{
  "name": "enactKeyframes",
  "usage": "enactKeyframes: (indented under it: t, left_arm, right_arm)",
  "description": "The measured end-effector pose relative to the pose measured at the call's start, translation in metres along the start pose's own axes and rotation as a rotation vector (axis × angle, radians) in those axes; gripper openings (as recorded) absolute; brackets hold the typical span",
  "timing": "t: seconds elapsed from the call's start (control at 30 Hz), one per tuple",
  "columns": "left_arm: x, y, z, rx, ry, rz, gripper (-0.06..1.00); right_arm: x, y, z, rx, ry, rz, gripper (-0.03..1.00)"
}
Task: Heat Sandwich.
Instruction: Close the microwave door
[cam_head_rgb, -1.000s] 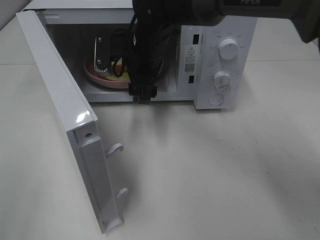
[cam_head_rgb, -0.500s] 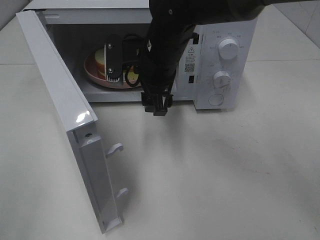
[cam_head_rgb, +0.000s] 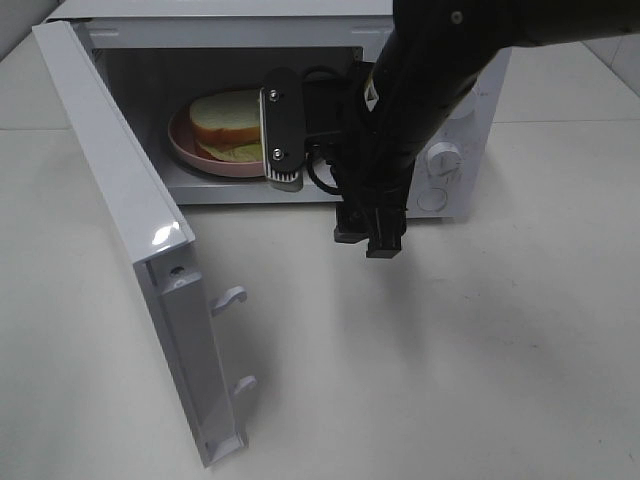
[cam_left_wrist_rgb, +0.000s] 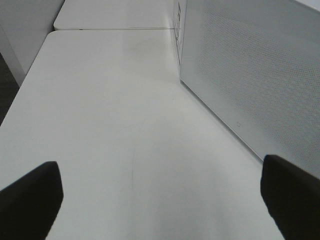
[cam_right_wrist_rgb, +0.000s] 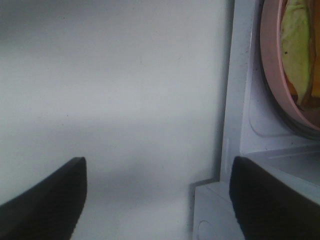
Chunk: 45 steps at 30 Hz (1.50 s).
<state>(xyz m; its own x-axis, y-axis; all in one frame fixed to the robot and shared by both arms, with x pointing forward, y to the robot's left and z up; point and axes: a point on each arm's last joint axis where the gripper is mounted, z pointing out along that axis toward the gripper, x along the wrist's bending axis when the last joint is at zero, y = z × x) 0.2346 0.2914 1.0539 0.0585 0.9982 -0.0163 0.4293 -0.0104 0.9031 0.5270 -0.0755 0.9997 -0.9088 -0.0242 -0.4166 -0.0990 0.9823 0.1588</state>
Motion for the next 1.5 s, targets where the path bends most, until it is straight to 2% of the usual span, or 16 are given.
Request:
enactKeyframes:
  t: [0.3,0.4,0.93,1.07,1.17,1.23,1.27,1.37,1.5]
  left_arm:
    - [0.0,0.0,0.0,0.0,0.0,0.0,0.99]
    - [0.0,0.0,0.0,0.0,0.0,0.0,0.99]
    - [0.0,0.0,0.0,0.0,0.0,0.0,0.99]
    - [0.0,0.0,0.0,0.0,0.0,0.0,0.99]
    - [0.0,0.0,0.0,0.0,0.0,0.0,0.99]
    - [0.0,0.0,0.0,0.0,0.0,0.0,0.99]
    - [0.0,0.0,0.0,0.0,0.0,0.0,0.99]
    - [0.0,0.0,0.0,0.0,0.0,0.0,0.99]
    - [0.0,0.0,0.0,0.0,0.0,0.0,0.99]
  right_arm:
    - [0.017,-0.015,-0.027,-0.023,-0.026,0.106,0.76]
    - [0.027,-0.023,-0.041,-0.032,-0.035,0.19,0.76]
    - [0.066,-0.056,-0.08,-0.051,-0.049,0.471,0.76]
    - [0.08,-0.068,-0.096,-0.047,-0.048,0.634,0.76]
    - [0.083,-0.072,-0.102,-0.05,-0.05,0.692,0.76]
    - [0.087,-0.077,-0.115,-0.059,-0.059,0.796,0.76]
    - [0.087,-0.077,-0.115,-0.059,-0.059,0.796,0.76]
    - [0.094,-0.084,-0.132,-0.069,-0.067,0.923,0.76]
    - [0.1,-0.091,-0.144,-0.062,-0.067,0.968,0.76]
